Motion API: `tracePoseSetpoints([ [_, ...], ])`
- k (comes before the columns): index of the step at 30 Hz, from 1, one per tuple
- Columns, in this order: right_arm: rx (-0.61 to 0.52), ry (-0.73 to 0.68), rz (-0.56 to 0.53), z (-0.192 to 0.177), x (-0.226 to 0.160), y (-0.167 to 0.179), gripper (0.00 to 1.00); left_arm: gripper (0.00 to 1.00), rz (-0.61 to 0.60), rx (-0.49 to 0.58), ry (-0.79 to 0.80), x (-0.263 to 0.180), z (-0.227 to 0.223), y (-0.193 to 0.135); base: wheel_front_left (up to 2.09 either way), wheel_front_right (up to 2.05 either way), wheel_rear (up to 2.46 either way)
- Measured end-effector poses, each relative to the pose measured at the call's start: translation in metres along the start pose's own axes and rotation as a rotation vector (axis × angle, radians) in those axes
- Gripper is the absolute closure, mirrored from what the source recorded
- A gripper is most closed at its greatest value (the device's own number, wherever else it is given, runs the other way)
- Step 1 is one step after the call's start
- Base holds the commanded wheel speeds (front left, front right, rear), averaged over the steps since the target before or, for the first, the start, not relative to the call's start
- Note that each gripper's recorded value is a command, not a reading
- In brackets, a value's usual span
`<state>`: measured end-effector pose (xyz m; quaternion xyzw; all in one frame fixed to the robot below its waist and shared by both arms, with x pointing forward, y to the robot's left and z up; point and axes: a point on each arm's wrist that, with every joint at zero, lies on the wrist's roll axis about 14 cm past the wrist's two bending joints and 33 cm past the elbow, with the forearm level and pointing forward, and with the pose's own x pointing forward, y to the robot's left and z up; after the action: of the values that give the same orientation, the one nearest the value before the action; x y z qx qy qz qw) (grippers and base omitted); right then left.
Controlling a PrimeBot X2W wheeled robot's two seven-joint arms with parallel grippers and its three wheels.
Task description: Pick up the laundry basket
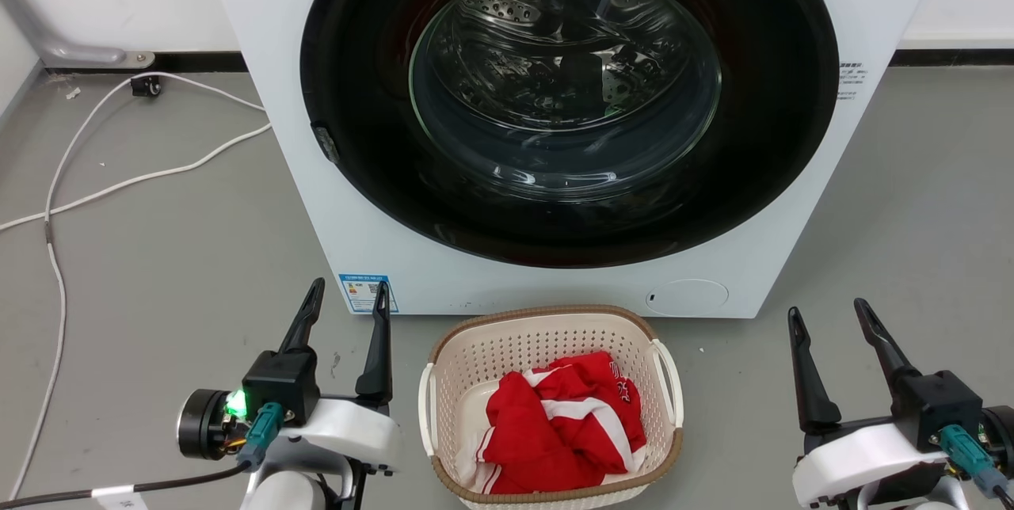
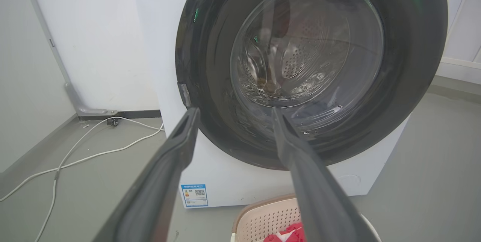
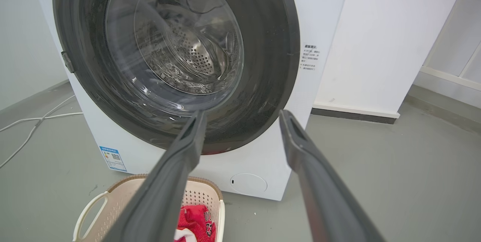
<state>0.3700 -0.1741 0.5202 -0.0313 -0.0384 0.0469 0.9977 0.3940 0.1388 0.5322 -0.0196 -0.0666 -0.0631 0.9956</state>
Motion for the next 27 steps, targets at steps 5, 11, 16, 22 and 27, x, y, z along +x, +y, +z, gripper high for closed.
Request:
tracePoseSetpoints([
  [5, -0.021, -0.005, 0.005, 0.0003, 0.0000, 0.0009, 0.00, 0.00, -0.007, 0.034, -0.007, -0.0002, 0.0005, -0.0013, 0.00, 0.00, 0.00],
  [11, -0.058, -0.009, 0.013, 0.0003, 0.0003, 0.0020, 0.00, 0.00, -0.016, 0.070, -0.015, -0.0003, 0.0005, -0.0027, 0.00, 0.00, 0.00],
  [16, -0.077, -0.013, 0.013, 0.0007, 0.0002, 0.0014, 0.00, 0.00, -0.014, 0.080, -0.017, -0.0008, 0.0004, -0.0022, 0.00, 0.00, 0.00],
  [22, -0.067, -0.009, 0.012, -0.0012, 0.0003, 0.0013, 0.00, 0.00, -0.013, 0.069, -0.010, -0.0019, -0.0018, -0.0020, 0.00, 0.00, 0.00],
  [27, -0.065, -0.002, 0.015, -0.0036, 0.0014, 0.0023, 0.00, 0.00, -0.008, 0.069, -0.002, -0.0021, -0.0043, -0.0004, 0.00, 0.00, 0.00],
])
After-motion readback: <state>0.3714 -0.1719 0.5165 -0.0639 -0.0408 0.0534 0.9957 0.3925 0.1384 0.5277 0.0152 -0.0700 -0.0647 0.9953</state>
